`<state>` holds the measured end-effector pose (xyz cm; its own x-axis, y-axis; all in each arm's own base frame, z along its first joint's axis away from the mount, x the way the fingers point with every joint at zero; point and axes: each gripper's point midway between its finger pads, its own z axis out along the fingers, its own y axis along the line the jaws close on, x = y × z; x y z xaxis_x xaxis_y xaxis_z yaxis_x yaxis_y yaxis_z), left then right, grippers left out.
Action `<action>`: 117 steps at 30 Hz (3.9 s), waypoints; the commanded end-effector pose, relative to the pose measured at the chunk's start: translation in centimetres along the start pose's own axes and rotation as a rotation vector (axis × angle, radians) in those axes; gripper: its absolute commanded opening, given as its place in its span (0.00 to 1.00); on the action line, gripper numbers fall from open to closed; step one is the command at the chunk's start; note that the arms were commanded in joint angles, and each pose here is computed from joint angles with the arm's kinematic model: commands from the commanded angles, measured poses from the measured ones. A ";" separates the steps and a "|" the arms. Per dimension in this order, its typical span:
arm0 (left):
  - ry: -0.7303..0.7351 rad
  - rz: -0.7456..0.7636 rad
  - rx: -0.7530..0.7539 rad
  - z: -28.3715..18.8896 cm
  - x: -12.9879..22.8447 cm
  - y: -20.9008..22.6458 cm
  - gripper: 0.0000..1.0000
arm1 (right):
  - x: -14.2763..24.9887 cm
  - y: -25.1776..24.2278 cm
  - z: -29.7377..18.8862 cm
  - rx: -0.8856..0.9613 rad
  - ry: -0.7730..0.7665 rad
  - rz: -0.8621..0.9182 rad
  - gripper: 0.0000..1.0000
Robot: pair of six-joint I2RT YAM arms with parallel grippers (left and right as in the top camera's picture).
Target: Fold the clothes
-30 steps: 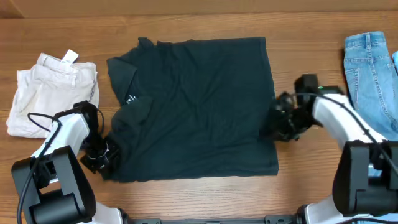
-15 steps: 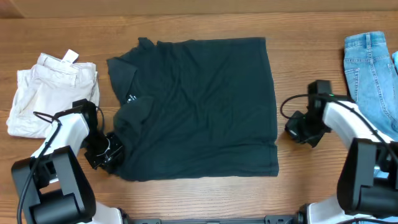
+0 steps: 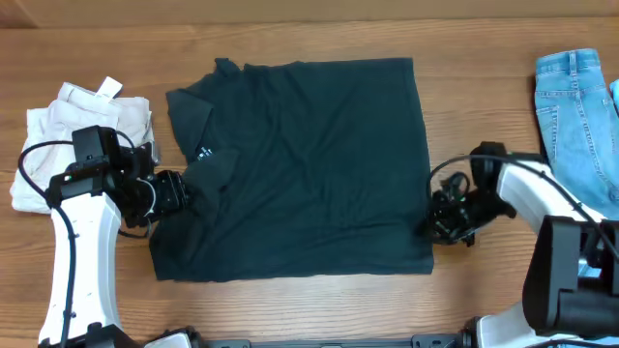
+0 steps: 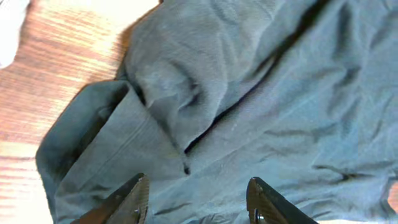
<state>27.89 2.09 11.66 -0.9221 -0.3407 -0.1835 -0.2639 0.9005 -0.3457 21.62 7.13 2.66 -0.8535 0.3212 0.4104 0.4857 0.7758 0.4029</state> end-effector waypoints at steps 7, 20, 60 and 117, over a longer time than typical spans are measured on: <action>0.002 0.082 0.054 0.1 0.0 -1.7 0.55 | 1.8 -7.6 5.3 0.183 -0.082 0.454 0.04; 0.002 0.082 0.054 0.1 0.0 -1.7 0.57 | -2.4 -9.2 -6.5 0.378 -0.459 0.547 0.12; -0.009 0.213 0.145 1.3 0.2 -7.6 0.72 | -17.2 10.1 -10.5 -0.088 -0.645 -0.169 0.29; -0.046 0.185 -0.127 2.6 -9.0 -2.0 0.66 | -7.0 7.8 -9.2 -0.121 -0.495 -0.255 0.68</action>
<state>34.74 8.27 11.09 -0.8869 -0.4037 -0.2244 -0.4030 0.9138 -0.0510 31.29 2.96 5.57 -0.8705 0.4915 -0.0250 0.4559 0.8246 0.3349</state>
